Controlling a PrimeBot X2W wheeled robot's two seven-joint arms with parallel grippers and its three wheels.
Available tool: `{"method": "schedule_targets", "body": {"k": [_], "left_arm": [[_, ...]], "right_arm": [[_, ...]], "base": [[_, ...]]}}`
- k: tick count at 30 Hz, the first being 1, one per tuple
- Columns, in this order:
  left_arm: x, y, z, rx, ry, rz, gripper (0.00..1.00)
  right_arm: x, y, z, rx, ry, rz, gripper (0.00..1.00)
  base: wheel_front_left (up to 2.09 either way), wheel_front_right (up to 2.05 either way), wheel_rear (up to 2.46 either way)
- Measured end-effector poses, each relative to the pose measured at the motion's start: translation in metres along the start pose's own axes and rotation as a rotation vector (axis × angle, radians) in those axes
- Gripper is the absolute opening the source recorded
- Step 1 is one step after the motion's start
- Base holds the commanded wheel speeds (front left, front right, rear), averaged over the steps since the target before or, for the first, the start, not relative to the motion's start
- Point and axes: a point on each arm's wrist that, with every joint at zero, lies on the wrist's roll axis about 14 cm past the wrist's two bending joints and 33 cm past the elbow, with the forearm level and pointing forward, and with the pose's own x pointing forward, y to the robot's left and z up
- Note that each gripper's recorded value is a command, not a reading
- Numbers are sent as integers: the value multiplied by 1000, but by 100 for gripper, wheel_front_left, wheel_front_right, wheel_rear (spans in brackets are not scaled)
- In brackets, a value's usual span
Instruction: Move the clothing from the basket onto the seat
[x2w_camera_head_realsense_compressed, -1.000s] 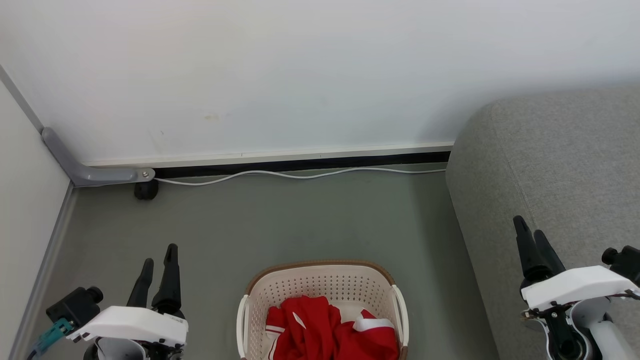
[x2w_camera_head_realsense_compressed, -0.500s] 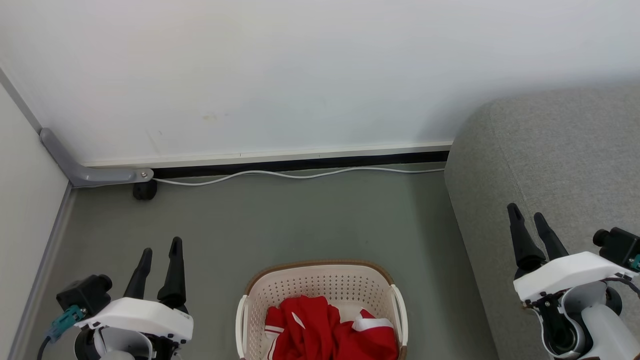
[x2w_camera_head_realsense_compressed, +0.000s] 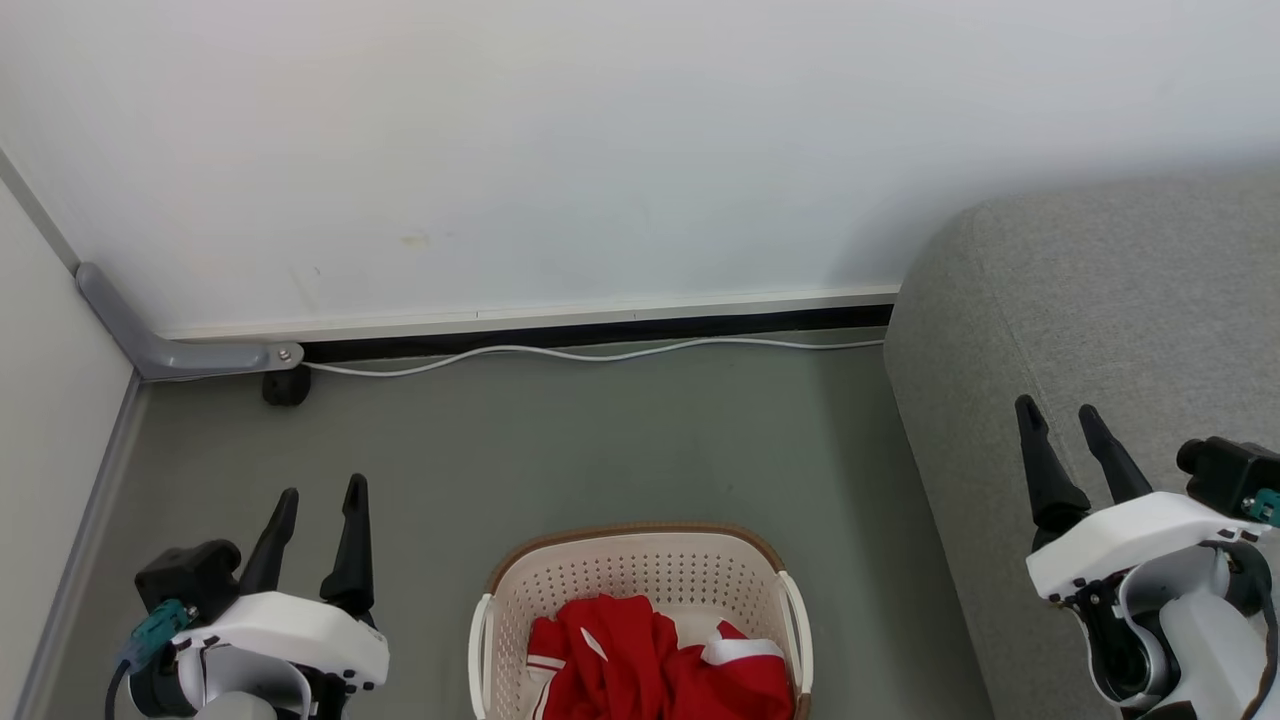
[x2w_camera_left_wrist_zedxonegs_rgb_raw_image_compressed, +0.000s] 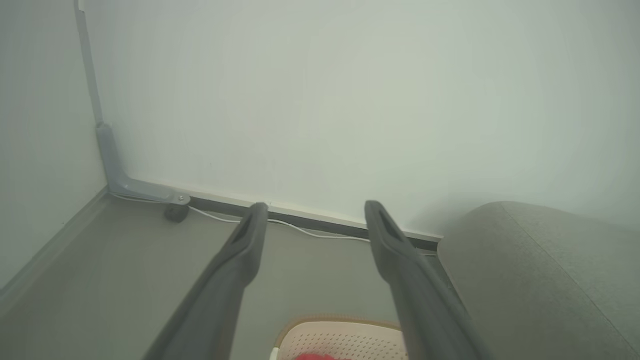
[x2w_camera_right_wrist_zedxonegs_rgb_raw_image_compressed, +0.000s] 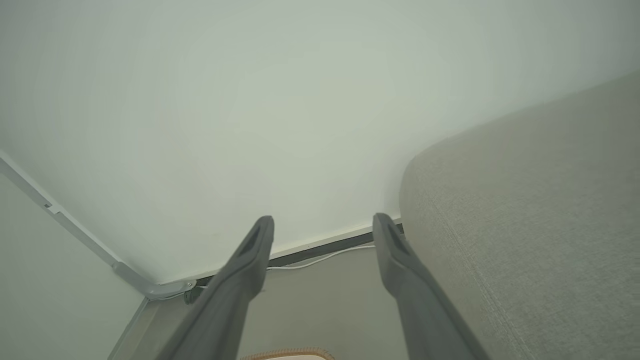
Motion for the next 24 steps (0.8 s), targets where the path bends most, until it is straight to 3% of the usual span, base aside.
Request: {"method": "schedule_targets", "body": {"k": [24], "left_arm": [[13, -9, 6, 292, -26, -54, 100]], "right_arm": [[15, 14, 13, -316, -26, 92, 100]], "base": [[0, 0, 0]]}}
